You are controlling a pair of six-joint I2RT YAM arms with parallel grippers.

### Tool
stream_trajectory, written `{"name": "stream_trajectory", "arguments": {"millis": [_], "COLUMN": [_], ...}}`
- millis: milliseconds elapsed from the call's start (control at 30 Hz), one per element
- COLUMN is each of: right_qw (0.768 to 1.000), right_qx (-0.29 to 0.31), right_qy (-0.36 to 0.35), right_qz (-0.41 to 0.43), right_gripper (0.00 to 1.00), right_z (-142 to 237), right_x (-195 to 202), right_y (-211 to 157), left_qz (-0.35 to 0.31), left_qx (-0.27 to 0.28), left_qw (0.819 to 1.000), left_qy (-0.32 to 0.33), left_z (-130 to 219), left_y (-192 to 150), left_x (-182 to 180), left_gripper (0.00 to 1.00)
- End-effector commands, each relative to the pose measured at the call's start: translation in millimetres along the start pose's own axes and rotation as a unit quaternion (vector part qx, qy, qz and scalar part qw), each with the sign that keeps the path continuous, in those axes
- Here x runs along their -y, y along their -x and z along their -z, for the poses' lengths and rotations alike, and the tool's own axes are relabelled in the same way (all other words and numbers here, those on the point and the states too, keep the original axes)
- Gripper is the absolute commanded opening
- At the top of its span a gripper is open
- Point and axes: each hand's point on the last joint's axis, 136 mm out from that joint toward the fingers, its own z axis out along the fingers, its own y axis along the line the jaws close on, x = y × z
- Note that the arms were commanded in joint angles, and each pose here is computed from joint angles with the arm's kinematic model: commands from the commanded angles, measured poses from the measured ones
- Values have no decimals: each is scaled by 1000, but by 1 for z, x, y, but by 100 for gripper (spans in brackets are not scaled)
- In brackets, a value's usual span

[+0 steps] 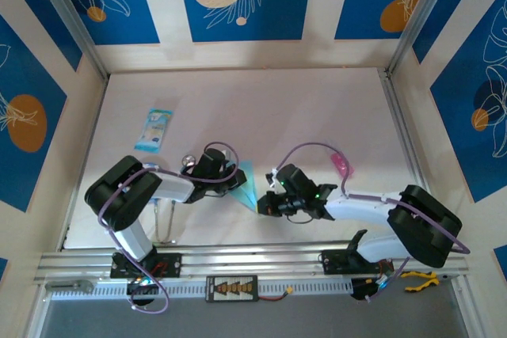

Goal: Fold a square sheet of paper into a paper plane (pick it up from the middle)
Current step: Fourth fold the wing at the center of the table.

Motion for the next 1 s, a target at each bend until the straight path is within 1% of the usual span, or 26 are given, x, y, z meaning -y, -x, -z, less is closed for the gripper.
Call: {"name": "stream_trajectory", "arguments": {"millis": [0,200,433,667,967], "right_qw": [1000,1000,999,995,991], "right_qx": [3,-18,-24,-26,-40], "right_qy": [5,-10,-37,-86,-108], "right_qz": [11,-4,-18,-36,-72], "right_gripper": [4,4,6,6,5], "right_z": [-1,-26,-46,-50,-51], "right_x": [-11,-16,-5,21,51], "right_y": [15,34,45,41,26], "left_qz": [20,21,17,14,0], "left_qx": [2,1,-1,0,3], "left_qw": [998,998,998,998,998], "left_qy": [67,66,65,68,59], "left_z": [4,3,2,3,5], "left_y": [-9,-10,-10,-9,-5], "left_x": [-39,-38,-37,-36,-28], "left_gripper": [9,9,9,9,12]}}
